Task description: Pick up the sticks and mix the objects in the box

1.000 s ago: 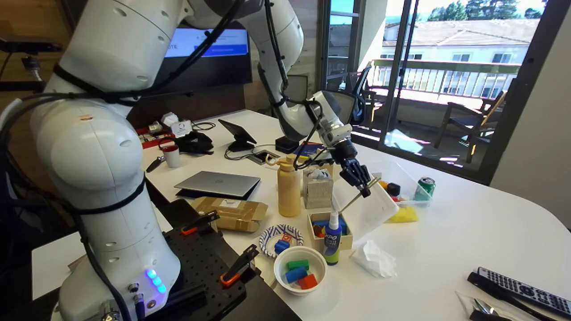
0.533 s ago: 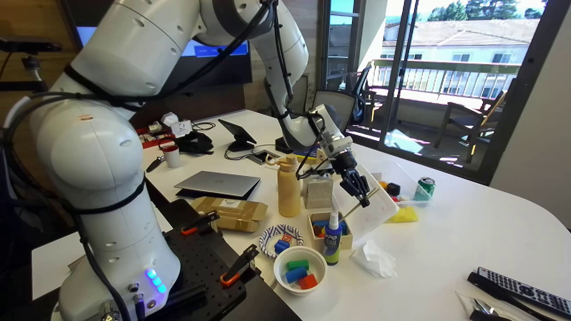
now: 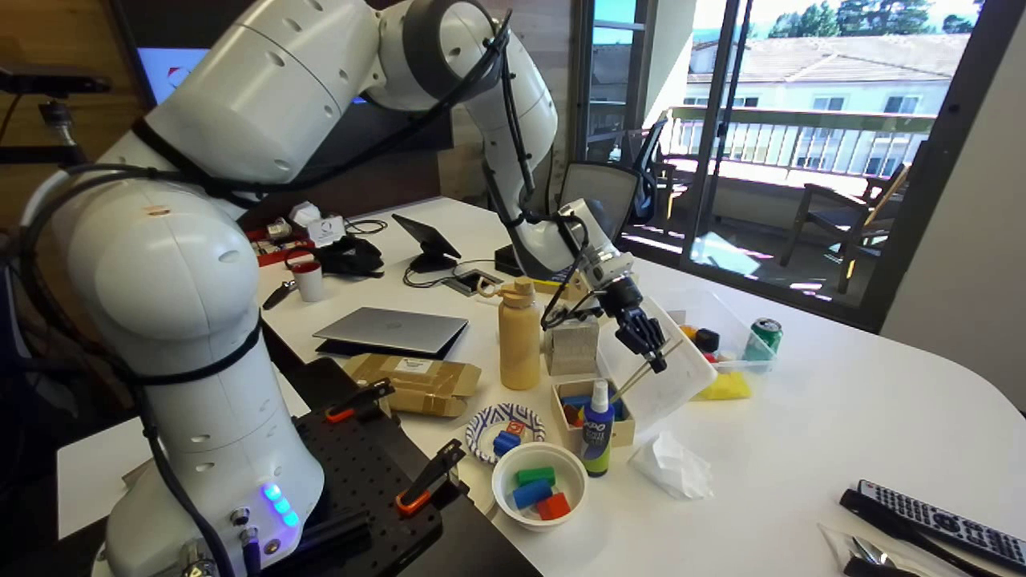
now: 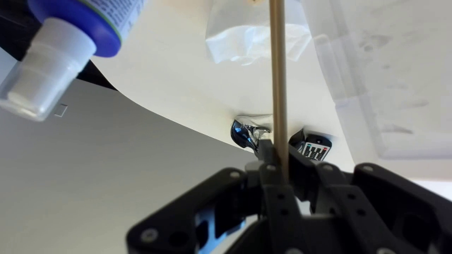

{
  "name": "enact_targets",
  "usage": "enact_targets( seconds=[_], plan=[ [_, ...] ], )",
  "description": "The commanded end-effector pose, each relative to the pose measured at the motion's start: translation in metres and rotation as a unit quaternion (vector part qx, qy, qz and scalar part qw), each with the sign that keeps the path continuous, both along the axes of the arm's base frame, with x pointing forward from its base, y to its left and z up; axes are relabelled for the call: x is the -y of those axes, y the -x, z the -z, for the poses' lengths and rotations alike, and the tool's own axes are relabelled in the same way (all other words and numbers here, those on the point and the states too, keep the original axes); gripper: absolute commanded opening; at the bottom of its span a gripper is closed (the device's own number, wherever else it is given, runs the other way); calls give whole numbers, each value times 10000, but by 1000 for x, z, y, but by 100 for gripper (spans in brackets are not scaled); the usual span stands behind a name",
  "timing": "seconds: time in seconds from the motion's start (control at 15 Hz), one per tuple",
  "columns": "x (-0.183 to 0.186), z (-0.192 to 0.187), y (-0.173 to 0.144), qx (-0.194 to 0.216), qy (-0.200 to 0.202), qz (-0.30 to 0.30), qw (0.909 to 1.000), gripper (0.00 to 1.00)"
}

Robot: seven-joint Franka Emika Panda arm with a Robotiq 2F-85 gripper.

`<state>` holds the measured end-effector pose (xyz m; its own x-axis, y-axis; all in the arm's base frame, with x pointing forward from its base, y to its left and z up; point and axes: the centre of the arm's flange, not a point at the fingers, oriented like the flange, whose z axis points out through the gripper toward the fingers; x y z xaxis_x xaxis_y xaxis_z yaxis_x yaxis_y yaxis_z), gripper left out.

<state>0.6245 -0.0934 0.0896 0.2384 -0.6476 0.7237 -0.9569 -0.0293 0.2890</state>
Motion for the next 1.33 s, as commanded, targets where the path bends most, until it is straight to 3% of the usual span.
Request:
enact_targets(
  seconds=[0.0,0.4,0.53,0.8,1.0,1.27],
  plan=[
    [-7,4,-17,96,-91,-76,9999,2],
    [-14,0,-4,-126,-441,-136,9989,2],
    [-12,1,2,-305,-400,-33,9987,2],
    [-6,1,14,-530,71,326,9980,2],
    [-1,1,16,-388,380,517,9972,2],
    [-2,9,13,-27,279,694,9972,2]
  ],
)
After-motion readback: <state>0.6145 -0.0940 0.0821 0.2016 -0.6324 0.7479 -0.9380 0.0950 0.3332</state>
